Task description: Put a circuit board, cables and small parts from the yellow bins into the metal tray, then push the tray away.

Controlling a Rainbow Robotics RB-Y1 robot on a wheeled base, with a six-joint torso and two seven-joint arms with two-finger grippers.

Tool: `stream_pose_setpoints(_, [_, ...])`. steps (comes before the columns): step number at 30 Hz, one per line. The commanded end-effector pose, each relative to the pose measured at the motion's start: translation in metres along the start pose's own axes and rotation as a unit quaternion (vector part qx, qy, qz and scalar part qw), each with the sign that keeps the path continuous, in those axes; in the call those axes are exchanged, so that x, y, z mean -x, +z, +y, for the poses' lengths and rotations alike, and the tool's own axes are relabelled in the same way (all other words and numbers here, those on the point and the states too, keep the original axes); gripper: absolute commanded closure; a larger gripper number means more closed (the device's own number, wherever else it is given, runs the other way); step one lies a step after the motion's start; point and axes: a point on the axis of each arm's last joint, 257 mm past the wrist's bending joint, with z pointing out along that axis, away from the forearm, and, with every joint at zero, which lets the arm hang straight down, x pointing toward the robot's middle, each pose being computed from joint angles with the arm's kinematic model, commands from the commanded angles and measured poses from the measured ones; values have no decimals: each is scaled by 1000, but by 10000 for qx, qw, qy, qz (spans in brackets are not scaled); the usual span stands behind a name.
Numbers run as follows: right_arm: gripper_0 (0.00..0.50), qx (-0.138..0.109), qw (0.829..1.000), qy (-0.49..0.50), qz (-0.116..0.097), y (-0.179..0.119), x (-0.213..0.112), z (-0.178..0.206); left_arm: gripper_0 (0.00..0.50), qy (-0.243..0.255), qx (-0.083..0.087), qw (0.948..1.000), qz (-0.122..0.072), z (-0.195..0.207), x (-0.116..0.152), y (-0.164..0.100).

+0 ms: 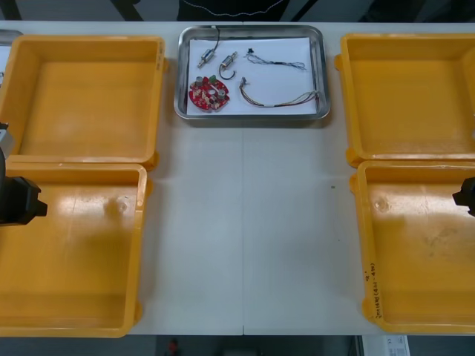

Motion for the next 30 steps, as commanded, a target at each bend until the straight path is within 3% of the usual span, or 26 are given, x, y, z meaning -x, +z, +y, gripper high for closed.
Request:
stream_pose_setpoints(1, [0,-184,9990,415,50,-5,0,-27,0,569,218,9981,-102,14,2,-12])
stream_pose_setpoints(8, [0,48,9922,1242,128,5,4,-25,0,569,218,9981,-102,14,2,-12])
stream_pose_setpoints(13, [0,171,9861,1647,100,5,11,-17,0,569,218,9981,-102,14,2,-12])
stream_pose_setpoints(16, [0,429,9827,1804,27,2,19,-5,0,569,218,9981,-102,14,2,-12])
stream_pose_setpoints(19, [0,532,9814,1842,-24,-1,24,-1,0,569,218,9981,-102,14,2,-12])
stream_pose_setpoints(30, [0,219,9873,1570,-65,-19,29,-25,0,569,218,9981,-102,14,2,-12])
